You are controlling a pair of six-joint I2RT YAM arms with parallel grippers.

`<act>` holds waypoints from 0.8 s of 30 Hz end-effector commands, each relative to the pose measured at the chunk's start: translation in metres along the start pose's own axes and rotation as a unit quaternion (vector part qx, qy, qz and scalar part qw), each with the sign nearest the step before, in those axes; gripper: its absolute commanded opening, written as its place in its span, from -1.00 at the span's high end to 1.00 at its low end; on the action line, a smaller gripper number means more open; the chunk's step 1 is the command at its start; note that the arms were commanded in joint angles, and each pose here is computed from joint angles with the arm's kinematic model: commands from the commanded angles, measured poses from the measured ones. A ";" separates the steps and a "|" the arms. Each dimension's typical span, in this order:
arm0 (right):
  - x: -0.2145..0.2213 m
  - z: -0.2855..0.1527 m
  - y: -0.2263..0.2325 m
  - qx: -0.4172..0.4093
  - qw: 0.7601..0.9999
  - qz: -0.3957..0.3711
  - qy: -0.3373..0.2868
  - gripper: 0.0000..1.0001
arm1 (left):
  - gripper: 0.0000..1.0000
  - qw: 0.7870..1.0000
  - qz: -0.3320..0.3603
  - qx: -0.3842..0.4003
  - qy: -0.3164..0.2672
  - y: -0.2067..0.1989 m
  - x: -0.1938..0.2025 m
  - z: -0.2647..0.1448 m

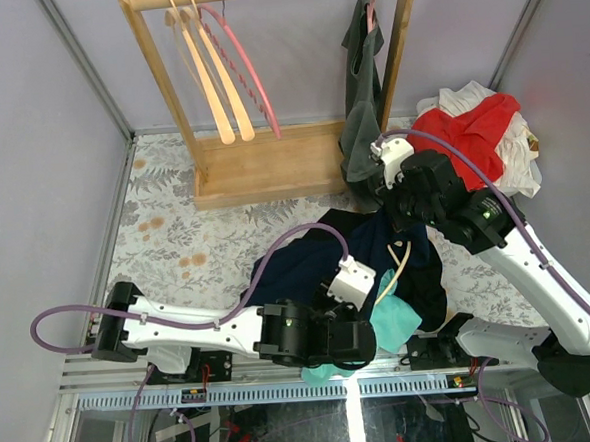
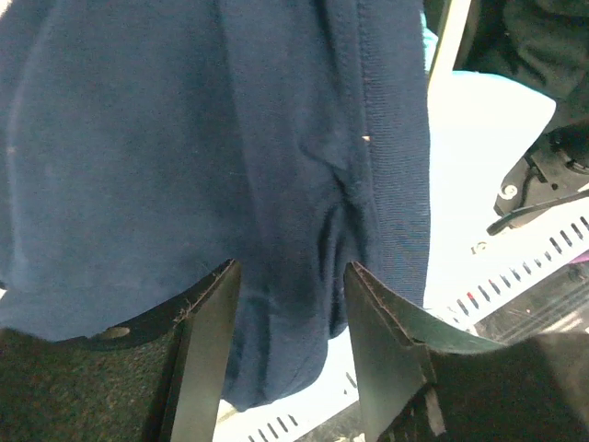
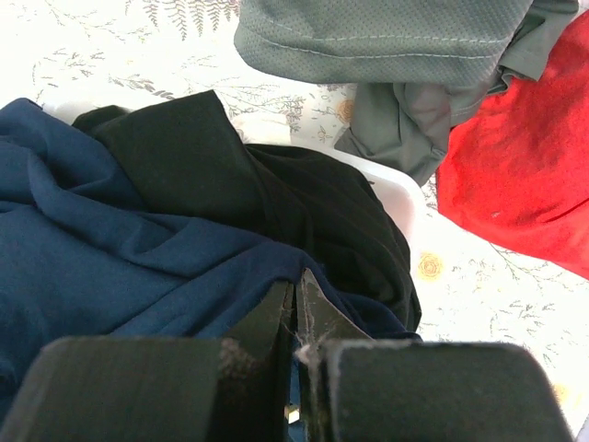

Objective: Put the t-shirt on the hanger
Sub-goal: Pick up the hanger from the corner of the board.

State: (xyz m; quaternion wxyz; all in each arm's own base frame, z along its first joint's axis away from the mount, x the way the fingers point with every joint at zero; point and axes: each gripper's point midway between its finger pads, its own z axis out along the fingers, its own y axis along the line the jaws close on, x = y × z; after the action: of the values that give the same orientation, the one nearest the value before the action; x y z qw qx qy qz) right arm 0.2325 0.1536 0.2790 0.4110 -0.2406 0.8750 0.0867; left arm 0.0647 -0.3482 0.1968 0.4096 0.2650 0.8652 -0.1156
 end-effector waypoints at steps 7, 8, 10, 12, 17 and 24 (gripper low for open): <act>-0.016 -0.008 0.005 -0.024 0.999 -0.002 -0.039 1.00 | -0.07 0.939 0.175 0.290 0.059 -0.119 0.147 -0.143; -0.015 -0.007 0.006 -0.025 0.999 -0.002 -0.039 1.00 | -0.07 0.936 0.181 0.296 0.068 -0.119 0.153 -0.144; -0.014 -0.006 0.007 -0.028 0.999 -0.002 -0.036 1.00 | -0.07 0.931 0.191 0.301 0.084 -0.118 0.164 -0.145; -0.014 -0.005 0.007 -0.028 0.999 -0.003 -0.035 1.00 | -0.07 0.928 0.203 0.298 0.096 -0.112 0.172 -0.143; -0.015 -0.005 0.007 -0.030 0.999 -0.004 -0.036 1.00 | -0.06 0.931 0.222 0.270 0.104 -0.091 0.182 -0.131; -0.017 -0.005 0.007 -0.030 0.999 -0.005 -0.036 1.00 | -0.06 0.934 0.239 0.240 0.112 -0.068 0.190 -0.120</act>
State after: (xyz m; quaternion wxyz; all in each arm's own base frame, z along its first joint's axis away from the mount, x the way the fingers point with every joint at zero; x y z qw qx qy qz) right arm 0.2273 0.1615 0.2807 0.4096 -0.2538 0.8690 0.1128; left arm 0.0264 -0.3430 0.1319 0.3016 0.3272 0.8858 -0.1321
